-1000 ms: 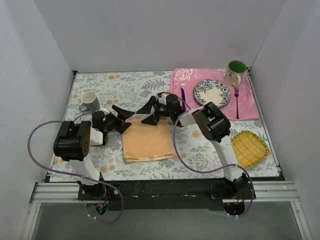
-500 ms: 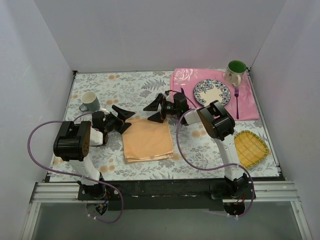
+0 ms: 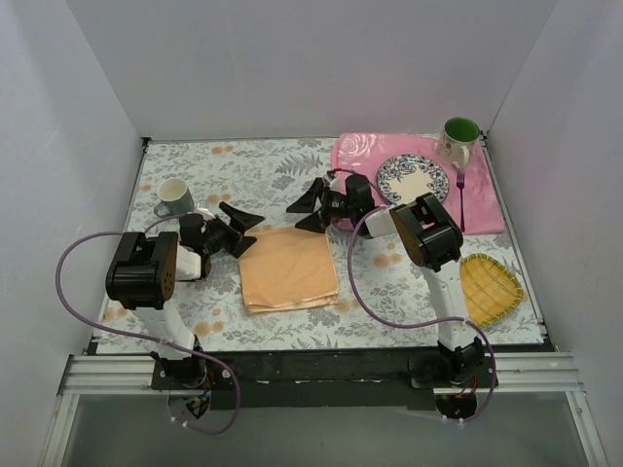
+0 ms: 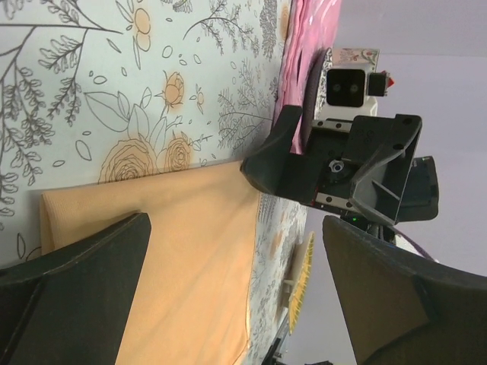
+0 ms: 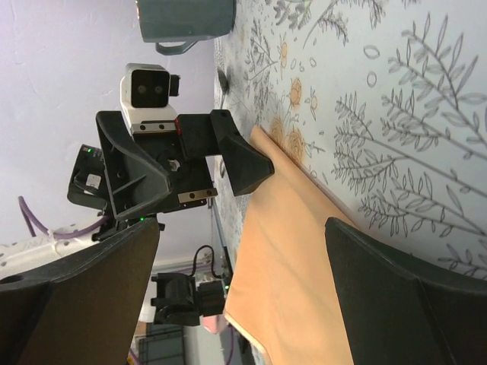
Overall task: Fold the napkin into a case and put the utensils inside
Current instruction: Smooth out the square-folded napkin at the center of the board.
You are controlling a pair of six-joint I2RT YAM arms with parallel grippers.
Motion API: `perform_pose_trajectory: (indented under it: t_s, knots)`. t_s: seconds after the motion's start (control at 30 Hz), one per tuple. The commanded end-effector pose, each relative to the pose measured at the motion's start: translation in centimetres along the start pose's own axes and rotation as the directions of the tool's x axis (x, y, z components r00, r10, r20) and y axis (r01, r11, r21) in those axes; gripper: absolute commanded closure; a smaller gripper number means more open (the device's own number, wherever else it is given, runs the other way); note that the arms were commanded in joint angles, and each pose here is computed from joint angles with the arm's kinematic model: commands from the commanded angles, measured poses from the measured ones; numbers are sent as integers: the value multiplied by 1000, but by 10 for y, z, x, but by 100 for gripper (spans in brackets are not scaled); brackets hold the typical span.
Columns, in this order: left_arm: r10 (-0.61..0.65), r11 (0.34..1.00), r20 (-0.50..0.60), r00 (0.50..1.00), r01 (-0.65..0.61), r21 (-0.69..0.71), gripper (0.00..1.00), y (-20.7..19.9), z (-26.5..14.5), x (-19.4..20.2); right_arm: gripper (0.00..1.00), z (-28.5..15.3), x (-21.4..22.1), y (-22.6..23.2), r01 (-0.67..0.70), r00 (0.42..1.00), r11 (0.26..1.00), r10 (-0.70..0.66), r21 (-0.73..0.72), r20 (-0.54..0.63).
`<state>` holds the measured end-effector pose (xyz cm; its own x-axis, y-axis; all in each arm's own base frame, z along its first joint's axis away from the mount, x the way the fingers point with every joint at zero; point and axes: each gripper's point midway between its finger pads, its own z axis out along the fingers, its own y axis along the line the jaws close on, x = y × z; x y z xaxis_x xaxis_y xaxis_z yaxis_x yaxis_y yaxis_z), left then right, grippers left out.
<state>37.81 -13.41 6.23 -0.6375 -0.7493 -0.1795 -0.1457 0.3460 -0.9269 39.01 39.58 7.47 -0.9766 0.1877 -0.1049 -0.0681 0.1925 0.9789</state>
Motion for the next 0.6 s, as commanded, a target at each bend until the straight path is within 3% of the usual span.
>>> perform_pose_trajectory:
  t_s: [0.0,0.03,0.07,0.13,0.17,0.2,0.27,0.3,0.47,0.57]
  knots:
    - [88,994,-49,995,-85,72,2,-15,-1,1,1,4,-15,17,161,987,987,-161,-29,1]
    - [147,980,-52,988,-138,144,2,-38,-8,1,1,4,-14,30,185,983,981,-185,-52,-1]
    - [227,955,-126,966,-196,224,2,-53,-19,17,1,2,-11,54,227,973,969,-229,-94,-7]
    - [328,917,-155,932,-274,290,2,-74,-42,19,1,1,4,74,260,963,957,-266,-128,-34]
    - [371,896,-221,902,-286,340,2,-79,-56,31,1,-3,10,91,279,957,949,-288,-148,-42]
    - [466,849,-195,863,-374,373,2,-82,-65,26,1,-2,21,98,283,953,946,-296,-158,-60]
    - [514,821,-266,816,-377,428,2,-87,-89,41,1,-3,44,103,283,948,947,-300,-153,-105]
    - [581,778,-230,781,-449,440,2,-87,-93,35,1,-2,53,104,288,944,945,-307,-156,-120]
    - [525,818,-238,817,-408,406,2,-85,-110,31,1,10,102,81,241,939,963,-263,-123,-222]
    - [487,838,-226,844,-378,393,2,-86,-112,31,1,20,111,67,220,939,969,-241,-107,-245]
